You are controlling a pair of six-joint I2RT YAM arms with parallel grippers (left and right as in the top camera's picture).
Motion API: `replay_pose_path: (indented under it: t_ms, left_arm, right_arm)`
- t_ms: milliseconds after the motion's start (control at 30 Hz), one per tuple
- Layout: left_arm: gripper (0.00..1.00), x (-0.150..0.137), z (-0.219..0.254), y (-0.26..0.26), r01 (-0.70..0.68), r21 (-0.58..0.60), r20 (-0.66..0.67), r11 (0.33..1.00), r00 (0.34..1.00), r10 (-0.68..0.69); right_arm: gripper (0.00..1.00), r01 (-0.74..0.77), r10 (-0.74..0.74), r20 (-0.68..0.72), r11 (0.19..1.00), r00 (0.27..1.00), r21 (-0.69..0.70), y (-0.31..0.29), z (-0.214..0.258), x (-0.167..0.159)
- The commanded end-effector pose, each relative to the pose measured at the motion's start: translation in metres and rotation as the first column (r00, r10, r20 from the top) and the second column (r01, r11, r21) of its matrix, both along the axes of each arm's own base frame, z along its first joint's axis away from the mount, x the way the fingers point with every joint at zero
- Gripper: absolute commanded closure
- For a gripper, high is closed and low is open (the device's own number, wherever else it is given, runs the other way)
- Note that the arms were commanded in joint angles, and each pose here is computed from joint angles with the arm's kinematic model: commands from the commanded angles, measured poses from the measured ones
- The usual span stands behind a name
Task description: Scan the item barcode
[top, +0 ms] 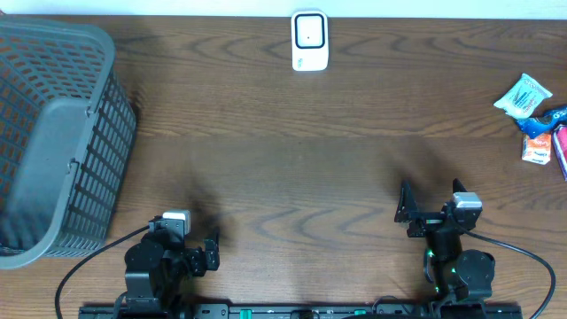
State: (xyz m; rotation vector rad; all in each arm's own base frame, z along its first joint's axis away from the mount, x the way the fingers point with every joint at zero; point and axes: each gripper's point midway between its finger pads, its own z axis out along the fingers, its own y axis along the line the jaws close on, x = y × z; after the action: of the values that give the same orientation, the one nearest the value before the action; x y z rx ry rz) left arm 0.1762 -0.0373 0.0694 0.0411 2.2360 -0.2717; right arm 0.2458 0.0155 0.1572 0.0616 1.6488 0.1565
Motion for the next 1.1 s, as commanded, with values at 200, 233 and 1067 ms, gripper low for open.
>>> replay_pose_path:
  t_ms: [200,233,1067]
  left_arm:
    - [0.02,-0.0034,-0.0043,-0.0025,0.023,0.006,-0.014,1.000,1.000,-0.023]
    - [0.02,-0.0034,-0.0043,-0.0026,0.023,0.006,-0.014,1.000,1.000,-0.023]
    - [0.02,-0.0023,-0.0048,0.0030,-0.002,0.027,-0.012,1.000,1.000,0.003]
  right_arm:
    - [0.01,0.000,0.000,0.004,1.000,1.000,-0.017,-0.0006,-0.0005,-0.0001]
    - [0.01,0.001,-0.001,0.004,1.000,1.000,-0.017,-0.0006,-0.0005,-0.0001]
    - [0.01,0.001,-0.001,0.004,1.000,1.000,-0.017,-0.0006,-0.0005,-0.0001]
